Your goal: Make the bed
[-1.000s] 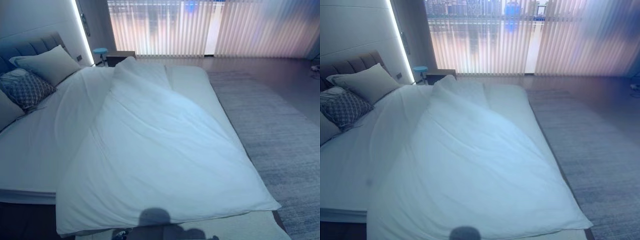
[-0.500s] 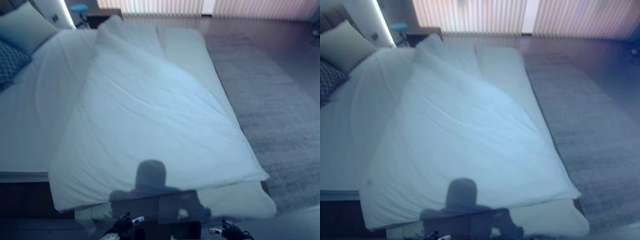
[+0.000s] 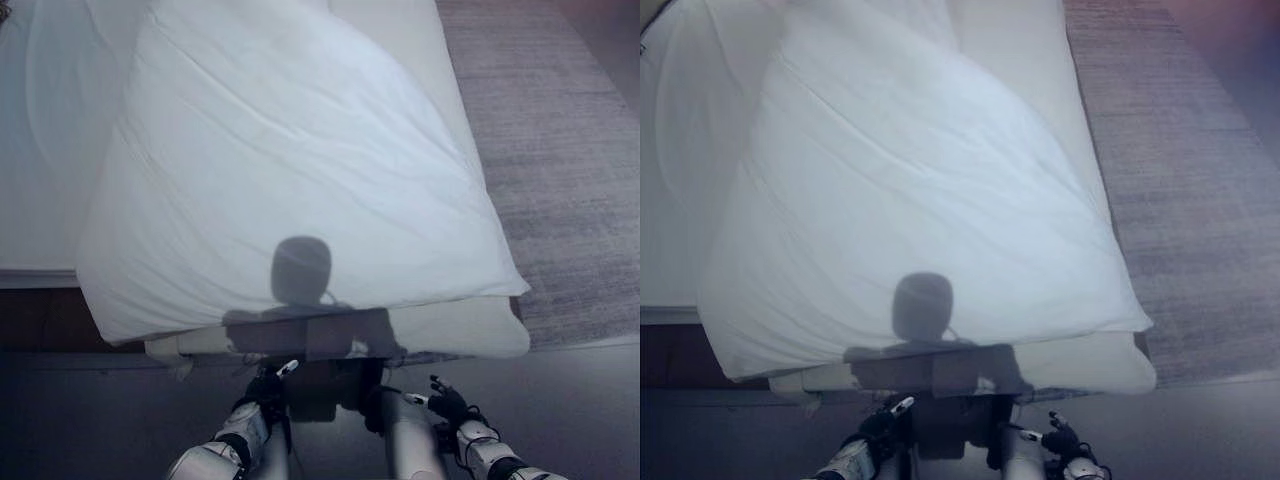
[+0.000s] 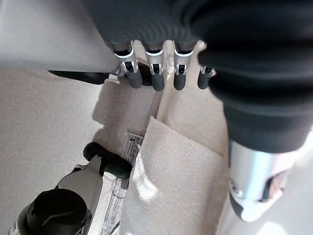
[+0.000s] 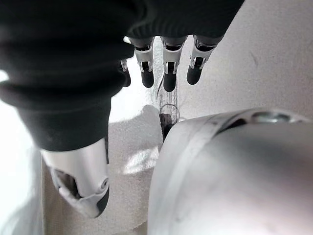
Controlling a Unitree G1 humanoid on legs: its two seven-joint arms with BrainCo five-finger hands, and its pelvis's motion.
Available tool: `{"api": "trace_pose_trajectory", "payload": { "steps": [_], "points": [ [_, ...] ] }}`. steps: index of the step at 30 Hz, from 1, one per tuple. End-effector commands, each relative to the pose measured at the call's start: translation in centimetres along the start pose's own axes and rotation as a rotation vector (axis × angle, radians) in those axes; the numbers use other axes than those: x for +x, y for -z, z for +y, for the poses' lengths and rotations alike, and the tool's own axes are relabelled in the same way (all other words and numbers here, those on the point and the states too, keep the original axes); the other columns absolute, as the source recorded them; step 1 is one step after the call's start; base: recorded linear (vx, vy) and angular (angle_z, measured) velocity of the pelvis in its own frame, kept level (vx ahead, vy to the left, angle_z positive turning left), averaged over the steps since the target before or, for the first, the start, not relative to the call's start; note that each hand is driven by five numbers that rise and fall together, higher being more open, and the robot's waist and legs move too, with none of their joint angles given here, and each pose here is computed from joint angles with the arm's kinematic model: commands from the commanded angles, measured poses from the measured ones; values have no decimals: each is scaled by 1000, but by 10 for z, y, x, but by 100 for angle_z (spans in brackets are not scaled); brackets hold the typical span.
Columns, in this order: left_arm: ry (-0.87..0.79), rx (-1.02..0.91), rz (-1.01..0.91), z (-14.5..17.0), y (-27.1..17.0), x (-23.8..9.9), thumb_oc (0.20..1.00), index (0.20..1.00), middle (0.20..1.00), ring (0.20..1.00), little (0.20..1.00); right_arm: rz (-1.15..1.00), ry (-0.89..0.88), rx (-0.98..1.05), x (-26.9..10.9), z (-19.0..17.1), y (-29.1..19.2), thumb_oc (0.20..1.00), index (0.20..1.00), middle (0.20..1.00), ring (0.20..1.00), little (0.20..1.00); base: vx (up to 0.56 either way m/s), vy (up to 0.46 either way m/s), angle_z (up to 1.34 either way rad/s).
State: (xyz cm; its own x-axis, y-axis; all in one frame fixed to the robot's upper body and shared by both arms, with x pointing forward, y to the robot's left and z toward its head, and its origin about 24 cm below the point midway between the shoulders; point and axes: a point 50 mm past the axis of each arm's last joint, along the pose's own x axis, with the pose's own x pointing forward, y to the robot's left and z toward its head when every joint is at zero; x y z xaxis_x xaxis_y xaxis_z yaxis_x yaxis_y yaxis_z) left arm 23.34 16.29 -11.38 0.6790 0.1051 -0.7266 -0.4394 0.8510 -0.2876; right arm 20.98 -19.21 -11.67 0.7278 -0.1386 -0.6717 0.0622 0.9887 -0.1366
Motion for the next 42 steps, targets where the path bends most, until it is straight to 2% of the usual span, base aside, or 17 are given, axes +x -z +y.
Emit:
{"api": "trace_pose_trajectory", "payload": {
  "steps": [1, 8, 9, 14, 17, 23, 24, 25, 26, 33, 42],
  "points": [
    [25, -282, -140, -40, -38, 4, 1000, 1000, 1000, 1000, 1000, -185, 5, 63, 2, 6, -40, 1000, 1000, 1000, 1000, 1000, -34, 40, -12],
    [25, -485, -273, -55, -94, 3, 1000, 1000, 1000, 1000, 1000, -309, -6, 83, -2, 8, -68, 1000, 1000, 1000, 1000, 1000, -9, 50, -10],
    [19, -527, -332, -54, -116, 1, 1000, 1000, 1000, 1000, 1000, -352, -17, 63, -5, 9, -74, 1000, 1000, 1000, 1000, 1000, 9, 45, -6],
    [30, -598, -448, -57, -164, -7, 1000, 1000, 1000, 1000, 1000, -424, -23, 58, -11, 5, -86, 1000, 1000, 1000, 1000, 1000, 4, 24, -12],
    [44, -686, -498, -60, -184, -13, 1000, 1000, 1000, 1000, 1000, -449, -21, 60, -13, 3, -90, 1000, 1000, 1000, 1000, 1000, 21, 20, -4],
    [49, -704, -540, -63, -204, -19, 1000, 1000, 1000, 1000, 1000, -478, -24, 48, -16, 0, -94, 1000, 1000, 1000, 1000, 1000, 1, 4, -2],
    [49, -699, -555, -62, -209, -20, 533, 533, 533, 533, 533, -482, -29, 46, -16, 0, -94, 1000, 1000, 1000, 1000, 1000, 0, 0, 0],
    [48, -699, -558, -62, -211, -21, 291, 291, 291, 291, 291, -482, -28, 41, -16, 0, -93, 1000, 1000, 1000, 1000, 1000, 0, 0, 0],
    [50, -703, -570, -62, -214, -22, 200, 200, 200, 200, 200, -482, -27, 41, -16, 0, -93, 1000, 1000, 1000, 1000, 1000, 0, 0, 0],
    [65, -717, -593, -63, -217, -25, 200, 200, 200, 200, 200, -488, -42, 32, -17, 2, -93, 1000, 1000, 1000, 1000, 1000, 0, 9, -4],
    [270, -730, -607, -107, -196, -36, 200, 200, 200, 200, 200, -484, -90, 100, -19, 15, -93, 1000, 1000, 1000, 1000, 1000, 0, 0, 0]
  ]
}}
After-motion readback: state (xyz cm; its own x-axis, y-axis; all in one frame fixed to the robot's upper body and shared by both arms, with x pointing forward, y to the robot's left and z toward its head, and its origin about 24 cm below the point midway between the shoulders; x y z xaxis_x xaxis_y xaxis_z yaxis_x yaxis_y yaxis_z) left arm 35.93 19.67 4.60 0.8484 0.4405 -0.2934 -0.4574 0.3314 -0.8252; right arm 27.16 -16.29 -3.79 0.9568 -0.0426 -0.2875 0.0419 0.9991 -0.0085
